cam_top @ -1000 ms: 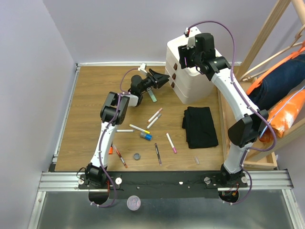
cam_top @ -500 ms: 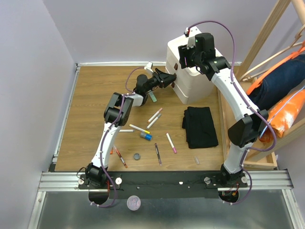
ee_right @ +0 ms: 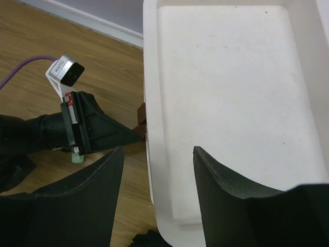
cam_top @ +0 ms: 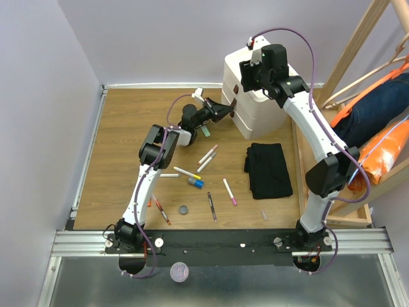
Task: Sort the stationery into containers
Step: Open the drawer in the storage box, then pick up the stationery from the corner of the board.
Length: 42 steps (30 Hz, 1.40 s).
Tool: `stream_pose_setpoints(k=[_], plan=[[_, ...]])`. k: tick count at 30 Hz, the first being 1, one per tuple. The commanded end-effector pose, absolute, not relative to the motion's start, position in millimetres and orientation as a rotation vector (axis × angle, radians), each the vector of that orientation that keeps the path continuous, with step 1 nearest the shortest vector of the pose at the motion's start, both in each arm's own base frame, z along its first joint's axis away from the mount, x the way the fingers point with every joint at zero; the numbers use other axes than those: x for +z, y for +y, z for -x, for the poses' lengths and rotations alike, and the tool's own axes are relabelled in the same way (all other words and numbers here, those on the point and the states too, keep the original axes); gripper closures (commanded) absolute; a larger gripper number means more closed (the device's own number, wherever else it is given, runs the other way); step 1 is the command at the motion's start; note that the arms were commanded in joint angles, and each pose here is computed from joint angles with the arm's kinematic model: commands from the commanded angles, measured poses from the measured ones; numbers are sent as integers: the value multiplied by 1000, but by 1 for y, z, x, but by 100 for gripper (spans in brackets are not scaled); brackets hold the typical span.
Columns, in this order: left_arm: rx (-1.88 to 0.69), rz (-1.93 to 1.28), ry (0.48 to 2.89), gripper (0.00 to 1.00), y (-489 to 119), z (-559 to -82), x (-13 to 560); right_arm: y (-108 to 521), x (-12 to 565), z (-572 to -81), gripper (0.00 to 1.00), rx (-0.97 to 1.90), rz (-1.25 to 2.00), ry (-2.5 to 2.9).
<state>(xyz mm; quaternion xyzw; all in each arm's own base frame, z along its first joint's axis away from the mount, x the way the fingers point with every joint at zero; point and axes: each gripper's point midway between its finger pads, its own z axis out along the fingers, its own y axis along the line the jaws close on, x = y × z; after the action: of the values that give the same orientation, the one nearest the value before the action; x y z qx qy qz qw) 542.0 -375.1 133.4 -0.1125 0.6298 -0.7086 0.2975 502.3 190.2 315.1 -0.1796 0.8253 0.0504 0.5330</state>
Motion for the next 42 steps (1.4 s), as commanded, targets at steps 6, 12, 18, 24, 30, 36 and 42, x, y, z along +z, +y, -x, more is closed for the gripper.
stream_pose_setpoints(k=[6, 12, 18, 24, 30, 36, 42], plan=[[-1798, 236, 1625, 100, -313, -525, 171, 201, 316, -509, 39, 164, 465, 1944], [-1737, 201, 1647, 100, -284, -509, 193, 207, 313, -513, 41, 189, 470, 1945], [-1691, 214, 1685, 100, -260, -495, 197, 219, 308, -516, 42, 255, 496, 1950], [-1647, 250, 1714, 100, -244, -489, 187, 226, 303, -517, 44, 286, 516, 1954], [-1580, 219, 1760, 55, -242, -488, 189, 233, 308, -500, 35, 344, 593, 1949], [-1504, 176, 1820, 43, -212, -464, 202, 263, 274, -415, 16, 562, 879, 2017], [-1354, 244, 1916, 2, -135, -436, 192, 294, 247, -310, 14, 547, 1331, 1911]])
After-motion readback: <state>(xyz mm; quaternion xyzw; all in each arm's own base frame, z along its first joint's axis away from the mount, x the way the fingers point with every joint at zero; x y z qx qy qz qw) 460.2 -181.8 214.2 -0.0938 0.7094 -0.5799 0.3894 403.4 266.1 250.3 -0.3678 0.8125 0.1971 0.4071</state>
